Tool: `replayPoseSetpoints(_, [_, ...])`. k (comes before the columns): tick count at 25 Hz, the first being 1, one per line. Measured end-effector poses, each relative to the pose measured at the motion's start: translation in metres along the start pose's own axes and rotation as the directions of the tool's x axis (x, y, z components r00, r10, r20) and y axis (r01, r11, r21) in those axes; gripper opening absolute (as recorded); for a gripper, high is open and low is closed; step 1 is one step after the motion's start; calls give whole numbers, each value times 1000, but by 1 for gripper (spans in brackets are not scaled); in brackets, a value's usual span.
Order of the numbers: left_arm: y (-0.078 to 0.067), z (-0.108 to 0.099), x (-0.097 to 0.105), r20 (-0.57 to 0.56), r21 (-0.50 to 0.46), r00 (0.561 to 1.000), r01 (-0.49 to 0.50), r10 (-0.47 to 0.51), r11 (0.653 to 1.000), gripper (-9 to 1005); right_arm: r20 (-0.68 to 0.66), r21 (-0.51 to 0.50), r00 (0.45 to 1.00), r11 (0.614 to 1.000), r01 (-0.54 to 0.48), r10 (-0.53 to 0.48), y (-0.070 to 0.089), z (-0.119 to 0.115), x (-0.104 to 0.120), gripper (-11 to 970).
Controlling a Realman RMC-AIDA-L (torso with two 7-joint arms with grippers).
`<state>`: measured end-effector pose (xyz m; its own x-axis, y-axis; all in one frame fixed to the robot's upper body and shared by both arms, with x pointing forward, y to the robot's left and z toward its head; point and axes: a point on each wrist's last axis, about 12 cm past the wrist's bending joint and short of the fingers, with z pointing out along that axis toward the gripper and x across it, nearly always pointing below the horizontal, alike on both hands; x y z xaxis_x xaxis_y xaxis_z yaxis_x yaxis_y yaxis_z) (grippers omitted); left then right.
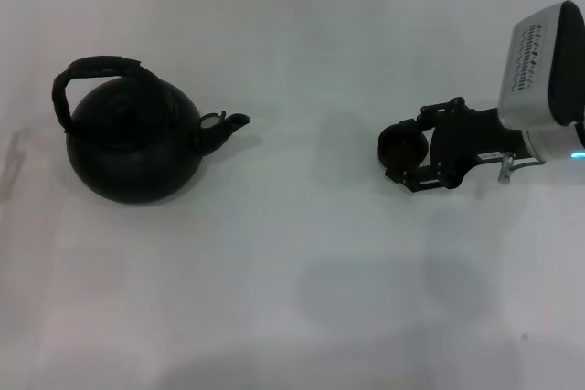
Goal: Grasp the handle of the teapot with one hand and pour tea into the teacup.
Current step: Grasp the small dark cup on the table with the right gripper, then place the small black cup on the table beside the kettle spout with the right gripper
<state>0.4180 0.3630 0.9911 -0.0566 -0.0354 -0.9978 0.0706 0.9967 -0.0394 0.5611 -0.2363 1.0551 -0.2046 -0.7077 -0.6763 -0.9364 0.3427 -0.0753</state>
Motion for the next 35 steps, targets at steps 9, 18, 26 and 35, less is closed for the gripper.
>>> replayPoseSetpoints(9, [-1,0,0,-2,1,1000,1,-1,1000,776,53,-45,998,999,-27,29,-2,-13,-24,725])
replayPoseSetpoints(18, [-1,3,-1,3,7,1000,-1,1,1000,776,64,-84,998,996,-1,7,3,-4,-48,732])
replayPoseSetpoints(26, [-2,5,-1,6,10,1000,0,0,1000,776,33,-76,998,996,52,-50,12,21,-70,738])
replayPoseSetpoints(35, [-3,6,-1,6,13,1000,2,-2,1000,776,22,-59,995,993,102,-101,19,40,-90,744])
